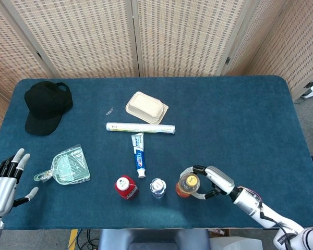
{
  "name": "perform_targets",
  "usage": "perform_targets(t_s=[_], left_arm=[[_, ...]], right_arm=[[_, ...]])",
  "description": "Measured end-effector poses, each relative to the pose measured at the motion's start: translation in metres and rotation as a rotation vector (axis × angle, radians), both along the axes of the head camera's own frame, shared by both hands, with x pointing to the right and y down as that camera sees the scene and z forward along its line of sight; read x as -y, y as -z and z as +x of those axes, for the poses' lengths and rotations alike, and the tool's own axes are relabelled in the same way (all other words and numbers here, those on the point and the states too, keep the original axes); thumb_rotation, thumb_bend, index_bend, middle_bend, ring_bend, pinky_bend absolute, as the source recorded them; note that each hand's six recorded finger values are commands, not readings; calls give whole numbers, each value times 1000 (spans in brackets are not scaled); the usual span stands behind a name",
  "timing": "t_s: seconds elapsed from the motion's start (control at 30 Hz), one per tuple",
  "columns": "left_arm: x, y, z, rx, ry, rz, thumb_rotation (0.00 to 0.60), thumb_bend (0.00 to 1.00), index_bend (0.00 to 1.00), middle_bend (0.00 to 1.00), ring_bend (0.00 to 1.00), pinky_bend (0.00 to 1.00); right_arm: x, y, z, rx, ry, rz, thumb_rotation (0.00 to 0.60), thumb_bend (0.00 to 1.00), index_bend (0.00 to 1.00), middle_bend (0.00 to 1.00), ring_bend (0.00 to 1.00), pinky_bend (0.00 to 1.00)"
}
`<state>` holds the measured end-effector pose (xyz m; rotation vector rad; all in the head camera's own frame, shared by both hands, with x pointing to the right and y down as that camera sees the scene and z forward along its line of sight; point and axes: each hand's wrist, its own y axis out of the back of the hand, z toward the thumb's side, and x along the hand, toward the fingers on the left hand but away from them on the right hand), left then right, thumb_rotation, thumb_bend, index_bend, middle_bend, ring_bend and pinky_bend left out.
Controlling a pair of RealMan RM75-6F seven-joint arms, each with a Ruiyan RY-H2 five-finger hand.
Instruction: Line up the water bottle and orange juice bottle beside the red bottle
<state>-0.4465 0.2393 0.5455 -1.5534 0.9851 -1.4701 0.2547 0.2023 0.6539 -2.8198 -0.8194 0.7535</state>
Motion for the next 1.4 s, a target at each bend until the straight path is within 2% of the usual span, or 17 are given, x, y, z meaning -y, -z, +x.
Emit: perform_targets(t_s=[0.37,0.63,0.77,0.93,1.07,1.13,1.4], left_arm=[[0,-1,1,-2,-1,0,600,183,81,0,58,87],[-1,-1,1,-3,0,-2,600,184,81,0,58,87],[-1,-1,1,-3,-1,-2,600,183,81,0,58,87],[-1,-1,1,-4,-2,-2,600,183,81,0,58,87],[0,-1,2,-5,-4,1,600,183,81,0,58,87],[0,0,2,-6,-6,2,600,183,81,0,58,87],[2,-2,0,-7,-2,0,600,183,81,0,58,86]], right_arm=[[-4,-5,5,-23,-1,-6,600,411,464,381,261,369],[-7,-8,5,-24,13,-17,600,410,454,332,258,370],[-8,-9,5,-29,23,-14,600,356,357,278,209,361],[-9,-8,7,-43,32,0,600,224,165,164,117,272],[-7,-5,11,-52,26,17,600,188,27,91,75,232],[-5,-1,14,-59,24,28,600,188,1,71,65,221],[2,18,33,-107,2,93,600,188,0,79,58,213]])
